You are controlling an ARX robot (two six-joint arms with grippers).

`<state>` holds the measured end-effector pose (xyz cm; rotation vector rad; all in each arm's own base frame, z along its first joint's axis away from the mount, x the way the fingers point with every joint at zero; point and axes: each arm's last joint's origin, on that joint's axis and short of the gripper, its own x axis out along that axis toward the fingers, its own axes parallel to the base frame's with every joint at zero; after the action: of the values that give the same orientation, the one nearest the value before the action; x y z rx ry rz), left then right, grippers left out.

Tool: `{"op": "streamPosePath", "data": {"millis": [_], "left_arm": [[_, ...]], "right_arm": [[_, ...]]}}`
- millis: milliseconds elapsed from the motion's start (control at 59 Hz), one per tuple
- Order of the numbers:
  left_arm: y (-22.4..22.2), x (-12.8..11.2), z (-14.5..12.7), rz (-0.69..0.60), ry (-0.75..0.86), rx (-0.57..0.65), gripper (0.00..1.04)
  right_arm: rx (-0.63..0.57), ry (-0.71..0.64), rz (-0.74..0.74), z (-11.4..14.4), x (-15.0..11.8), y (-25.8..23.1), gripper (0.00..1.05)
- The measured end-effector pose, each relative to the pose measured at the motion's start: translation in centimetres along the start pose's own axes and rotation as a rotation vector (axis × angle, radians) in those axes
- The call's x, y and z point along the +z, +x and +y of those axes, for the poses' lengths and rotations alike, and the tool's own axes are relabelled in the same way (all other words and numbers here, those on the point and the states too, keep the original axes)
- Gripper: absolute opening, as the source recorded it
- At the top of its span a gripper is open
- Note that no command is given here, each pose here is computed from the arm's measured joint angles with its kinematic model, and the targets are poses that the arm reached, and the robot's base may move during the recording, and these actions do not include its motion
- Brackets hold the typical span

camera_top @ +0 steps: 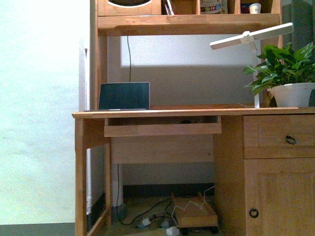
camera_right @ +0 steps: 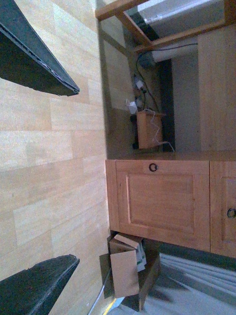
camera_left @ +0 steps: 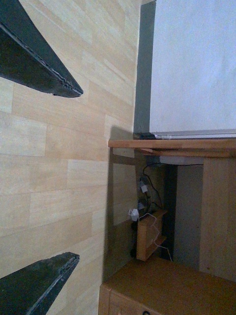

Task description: Place mouse

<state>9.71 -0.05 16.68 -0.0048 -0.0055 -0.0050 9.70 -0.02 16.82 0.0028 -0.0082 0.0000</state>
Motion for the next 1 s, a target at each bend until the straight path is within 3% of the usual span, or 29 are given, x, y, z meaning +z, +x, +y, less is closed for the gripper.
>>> {"op": "streamPosePath", "data": {"millis": [999], "left_arm": [[0.0,0.0,0.0,0.0,0.0,0.0,0.97]], "right_arm": [[0.0,0.0,0.0,0.0,0.0,0.0,0.97]]}}
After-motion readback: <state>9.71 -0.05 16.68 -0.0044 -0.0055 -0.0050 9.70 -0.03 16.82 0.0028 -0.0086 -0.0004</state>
